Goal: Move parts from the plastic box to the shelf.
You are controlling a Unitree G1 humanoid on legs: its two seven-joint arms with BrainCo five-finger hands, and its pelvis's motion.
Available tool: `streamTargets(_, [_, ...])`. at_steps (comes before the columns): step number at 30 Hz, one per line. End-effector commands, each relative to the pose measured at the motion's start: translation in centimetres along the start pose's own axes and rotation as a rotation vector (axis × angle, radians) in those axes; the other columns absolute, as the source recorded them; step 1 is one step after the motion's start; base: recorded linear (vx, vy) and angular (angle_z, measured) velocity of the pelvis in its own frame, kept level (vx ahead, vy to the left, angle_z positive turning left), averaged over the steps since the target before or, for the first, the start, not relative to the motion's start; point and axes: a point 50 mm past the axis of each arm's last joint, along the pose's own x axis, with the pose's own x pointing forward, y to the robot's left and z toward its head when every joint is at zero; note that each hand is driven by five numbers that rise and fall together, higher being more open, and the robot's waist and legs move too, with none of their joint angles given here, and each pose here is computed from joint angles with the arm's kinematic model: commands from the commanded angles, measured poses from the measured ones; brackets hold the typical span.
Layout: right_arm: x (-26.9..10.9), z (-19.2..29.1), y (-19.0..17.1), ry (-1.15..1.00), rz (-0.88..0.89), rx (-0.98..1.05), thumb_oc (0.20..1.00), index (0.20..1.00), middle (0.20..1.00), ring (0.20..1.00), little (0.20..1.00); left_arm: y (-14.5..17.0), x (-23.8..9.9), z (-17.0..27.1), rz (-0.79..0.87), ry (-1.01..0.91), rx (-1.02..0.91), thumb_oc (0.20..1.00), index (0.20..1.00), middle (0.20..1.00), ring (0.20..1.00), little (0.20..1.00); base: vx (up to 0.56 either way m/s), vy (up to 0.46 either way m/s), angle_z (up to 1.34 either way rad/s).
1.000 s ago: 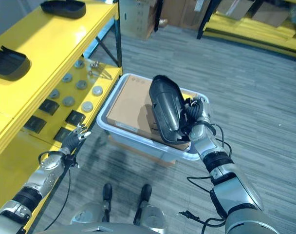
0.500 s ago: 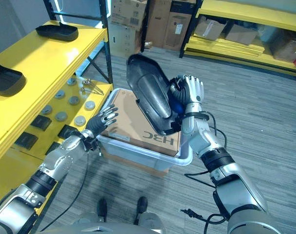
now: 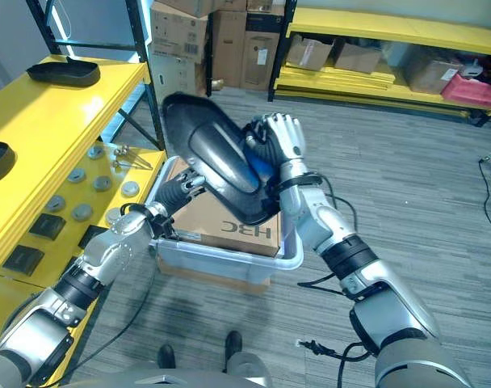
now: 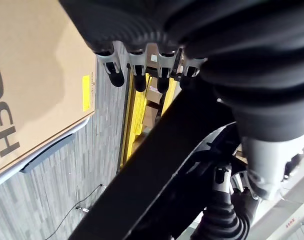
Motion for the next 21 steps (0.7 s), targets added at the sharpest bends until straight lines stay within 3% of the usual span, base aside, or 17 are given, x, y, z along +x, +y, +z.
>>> streamTargets(1, [3.7,4.2,-2.4,-0.167,-0.132,0.037,0.2,0.2,0.2,0.2,0.2,-1.1,2.0,2.1,-0.015,-0.123,0.026,1.0,1.0,1.0,1.0,1.0,-0.01,0.014,-0.05])
streamTargets(11, [1.8,5.2,-1.2,-0.23,-0.105,0.159,0.2,0.2,0.2,0.2,0.2,-0.9,2.2,3.3,0.006,-0.207,-0.05,1.0,1.0,1.0,1.0,1.0,-0.01,0.012,-0.05])
streamTargets(12, [1.7,5.7,-1.4,-0.253,-0.102,0.179,0.2,0.2,0.2,0.2,0.2,-0.9,2.1,3.5,0.009,-0.216,-0.044,0.576,0.576,0.576,0.576,0.576,0.0,0.0,0.0])
streamTargets(14, [1.8,6.2,-1.5,-0.27,-0.097,0.2,0.2,0.2,0.2,0.2,0.2,-1.1,2.2,3.6,0.008,-0.222,-0.03,0.2,0.2,0.2,0.2,0.2,0.0,0.0,0.0])
streamTargets(21, [2.0,7.9,-1.7,-0.31,-0.074,0.309,0.2,0.2,0.2,0.2,0.2,-1.8,2.3,4.4,-0.016,-0.286,0.028,0.2,0.2,0.2,0.2,0.2,0.0,0.0,0.0])
